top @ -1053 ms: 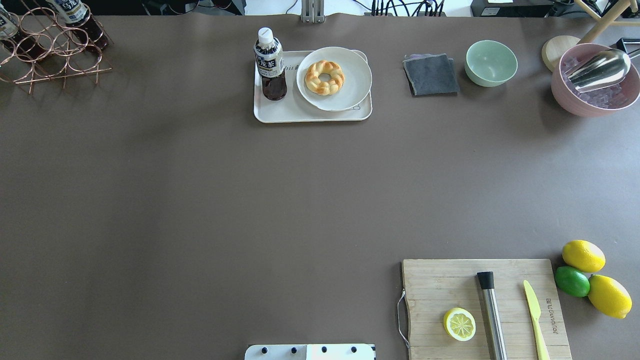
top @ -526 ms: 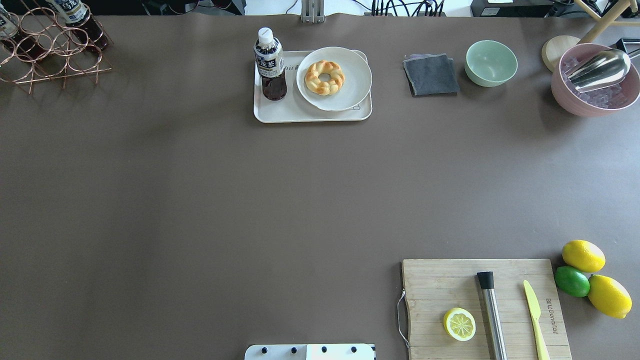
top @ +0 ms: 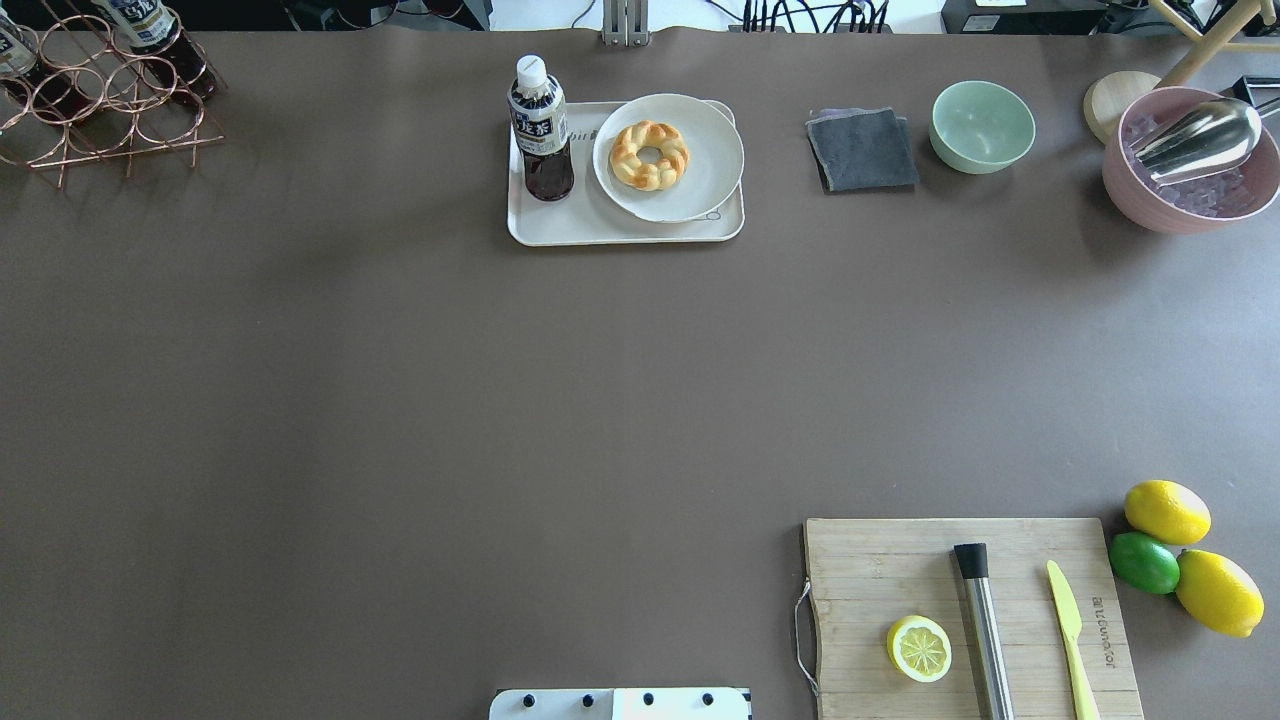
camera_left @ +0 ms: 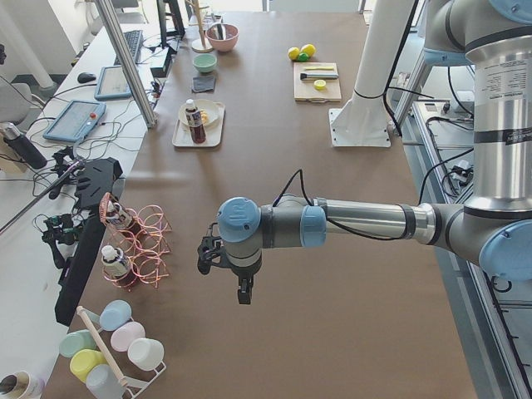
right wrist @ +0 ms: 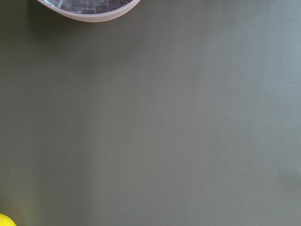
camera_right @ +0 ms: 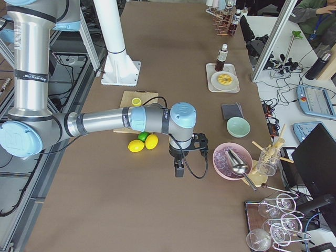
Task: Place tea on tray
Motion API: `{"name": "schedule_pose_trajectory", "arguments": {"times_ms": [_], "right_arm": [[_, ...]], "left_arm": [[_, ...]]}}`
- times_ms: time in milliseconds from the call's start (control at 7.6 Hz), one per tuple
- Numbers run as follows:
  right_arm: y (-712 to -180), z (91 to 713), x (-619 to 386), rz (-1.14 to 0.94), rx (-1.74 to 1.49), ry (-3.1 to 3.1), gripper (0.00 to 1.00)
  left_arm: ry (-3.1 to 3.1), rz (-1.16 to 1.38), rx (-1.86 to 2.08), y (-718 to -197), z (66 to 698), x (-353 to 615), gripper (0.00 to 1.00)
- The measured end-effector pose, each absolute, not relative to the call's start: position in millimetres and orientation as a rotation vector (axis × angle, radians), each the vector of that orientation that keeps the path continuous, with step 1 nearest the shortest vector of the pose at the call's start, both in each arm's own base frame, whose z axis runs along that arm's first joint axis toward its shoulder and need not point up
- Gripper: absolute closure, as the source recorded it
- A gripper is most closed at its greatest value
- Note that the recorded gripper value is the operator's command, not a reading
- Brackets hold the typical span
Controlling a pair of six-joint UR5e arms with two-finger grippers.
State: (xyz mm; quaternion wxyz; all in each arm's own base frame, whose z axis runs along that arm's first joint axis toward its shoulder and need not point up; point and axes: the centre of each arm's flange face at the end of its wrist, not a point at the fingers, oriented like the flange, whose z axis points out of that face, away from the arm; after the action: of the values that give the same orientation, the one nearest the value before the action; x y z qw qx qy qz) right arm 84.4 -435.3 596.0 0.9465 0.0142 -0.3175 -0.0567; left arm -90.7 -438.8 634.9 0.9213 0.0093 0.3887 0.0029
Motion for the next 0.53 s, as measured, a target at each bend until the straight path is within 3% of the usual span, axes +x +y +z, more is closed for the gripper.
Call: {"name": "schedule_pose_trajectory", "arguments": {"times_ms": [526], "right_arm": [[-433.2, 600.5, 91.4, -0.102, 0.022, -0.608, 0.00]], "left_arm": [[0.800, 0.005, 0.016, -438.0, 635.6, -90.5, 0.01]]}}
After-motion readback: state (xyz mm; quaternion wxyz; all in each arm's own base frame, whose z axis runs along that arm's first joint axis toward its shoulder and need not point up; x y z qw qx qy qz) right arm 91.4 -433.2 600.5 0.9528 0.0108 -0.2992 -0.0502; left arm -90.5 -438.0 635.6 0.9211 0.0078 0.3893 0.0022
